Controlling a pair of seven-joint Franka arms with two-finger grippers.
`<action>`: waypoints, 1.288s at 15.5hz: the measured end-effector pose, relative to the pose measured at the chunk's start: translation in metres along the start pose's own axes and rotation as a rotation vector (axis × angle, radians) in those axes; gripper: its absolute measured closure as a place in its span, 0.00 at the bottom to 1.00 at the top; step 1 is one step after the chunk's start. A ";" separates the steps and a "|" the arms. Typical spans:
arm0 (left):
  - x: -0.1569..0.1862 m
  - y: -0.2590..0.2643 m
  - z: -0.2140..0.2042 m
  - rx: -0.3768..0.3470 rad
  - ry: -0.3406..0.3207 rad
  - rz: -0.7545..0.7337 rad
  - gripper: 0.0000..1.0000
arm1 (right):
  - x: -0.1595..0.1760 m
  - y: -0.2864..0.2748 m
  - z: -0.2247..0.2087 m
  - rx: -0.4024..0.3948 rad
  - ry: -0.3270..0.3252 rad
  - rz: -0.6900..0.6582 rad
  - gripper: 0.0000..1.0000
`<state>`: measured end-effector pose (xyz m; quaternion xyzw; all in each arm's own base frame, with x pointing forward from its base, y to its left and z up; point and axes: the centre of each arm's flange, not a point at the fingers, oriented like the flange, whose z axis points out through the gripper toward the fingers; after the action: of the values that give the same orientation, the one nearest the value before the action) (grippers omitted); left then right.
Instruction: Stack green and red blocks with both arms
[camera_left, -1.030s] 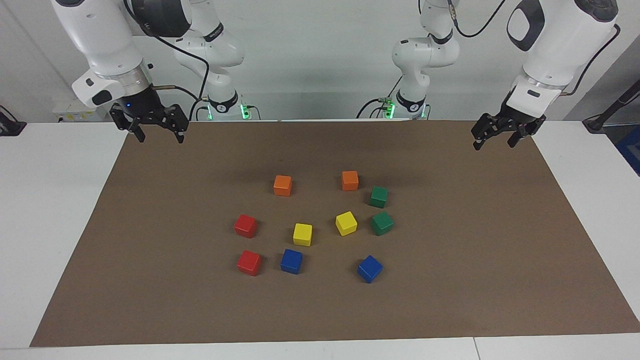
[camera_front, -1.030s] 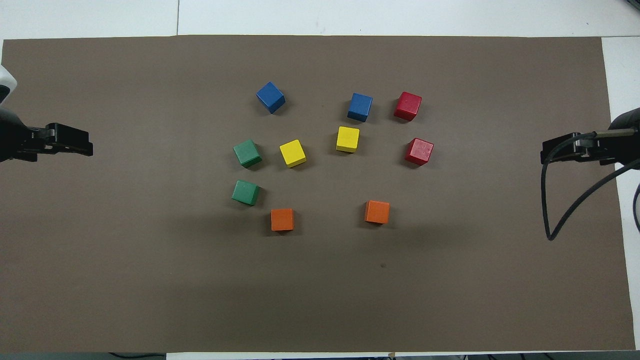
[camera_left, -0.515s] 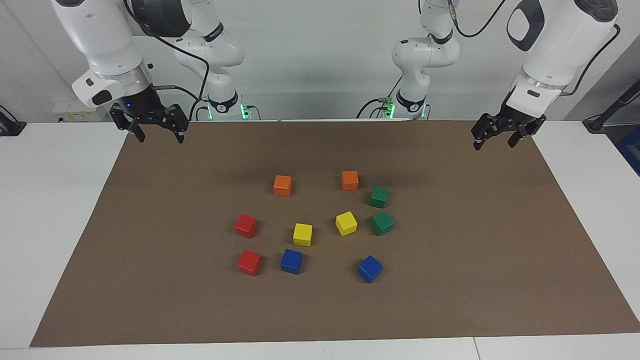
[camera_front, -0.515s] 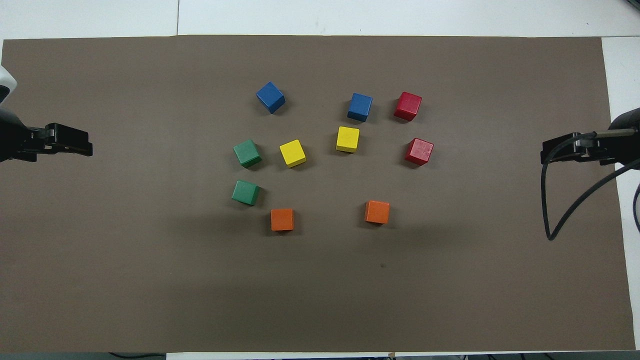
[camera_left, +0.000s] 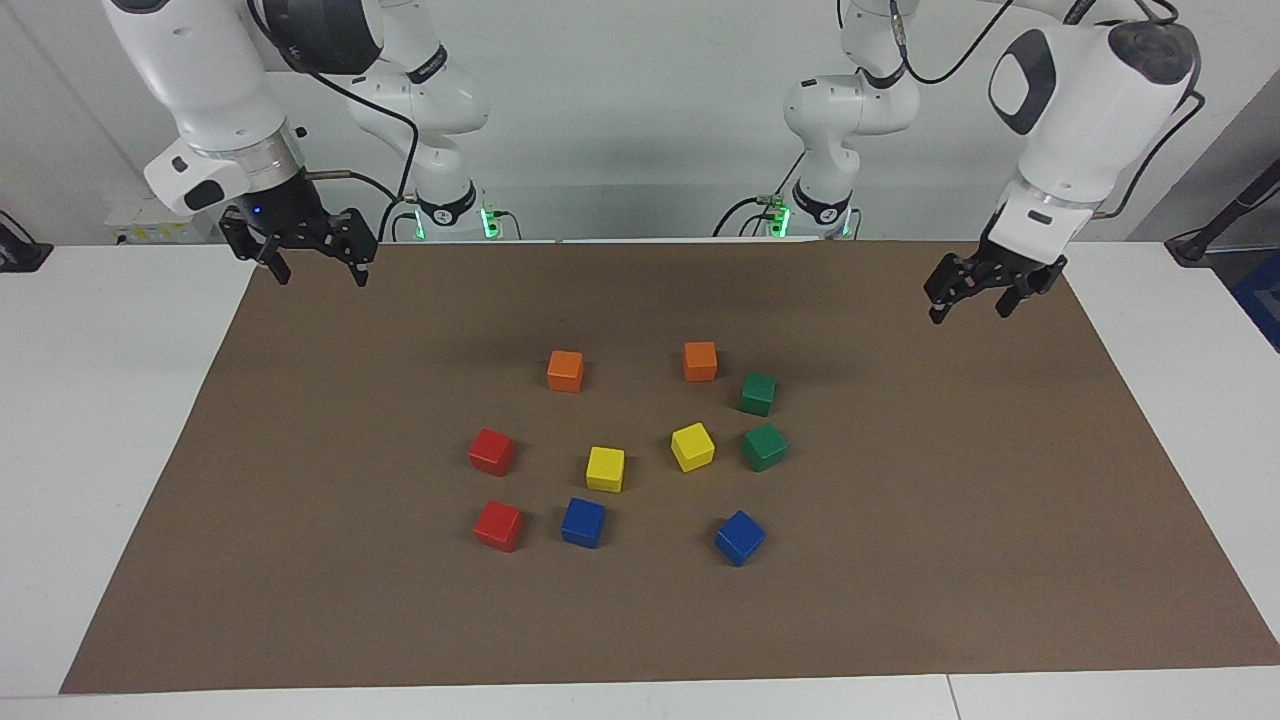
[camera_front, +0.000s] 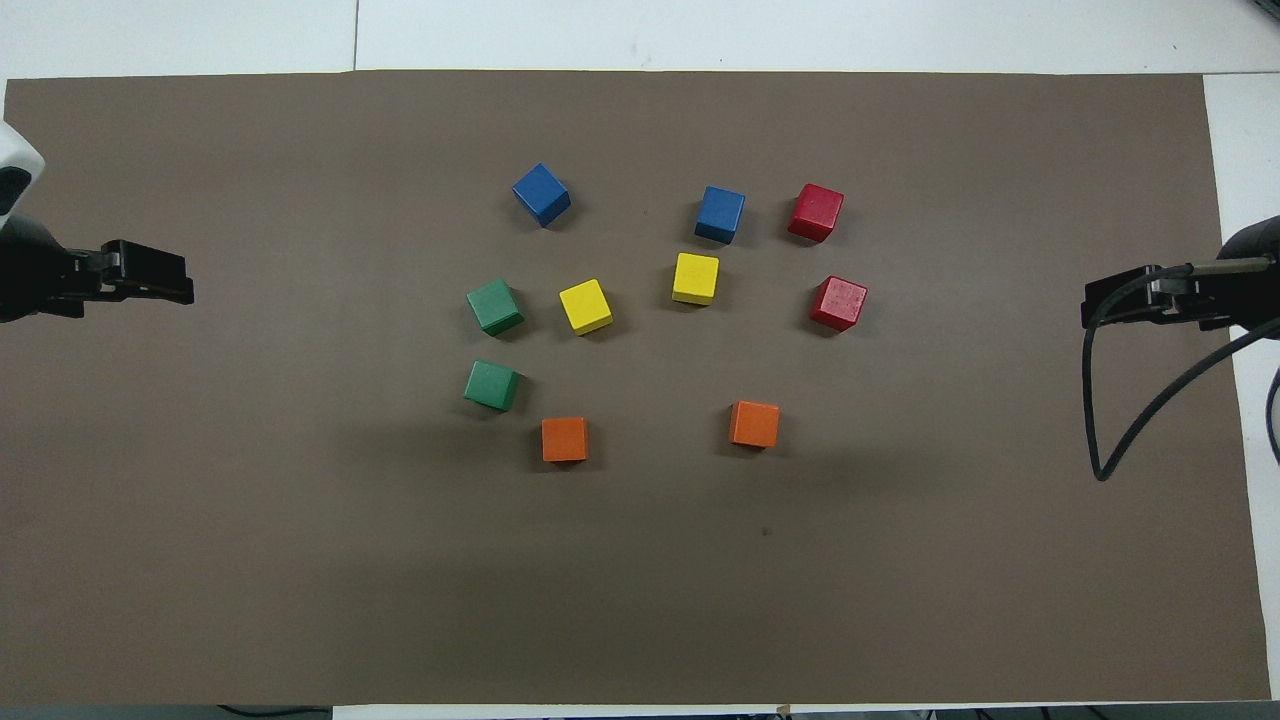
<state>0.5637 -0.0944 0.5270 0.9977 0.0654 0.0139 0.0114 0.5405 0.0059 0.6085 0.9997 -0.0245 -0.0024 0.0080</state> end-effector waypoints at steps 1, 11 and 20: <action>-0.006 0.025 0.020 0.001 -0.010 -0.058 0.00 | 0.000 0.000 0.001 0.000 -0.002 0.000 0.00; -0.035 0.117 0.131 -0.003 -0.016 -0.375 0.00 | 0.003 -0.120 0.124 0.016 0.027 0.301 0.00; -0.060 0.118 0.166 0.016 -0.028 -0.757 0.00 | 0.045 -0.137 0.227 0.029 0.042 0.376 0.00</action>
<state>0.5248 -0.2225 0.3620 0.9032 0.4292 -0.0057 0.0089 0.5906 0.1368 0.3788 0.9773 -0.2107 0.0204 -0.0058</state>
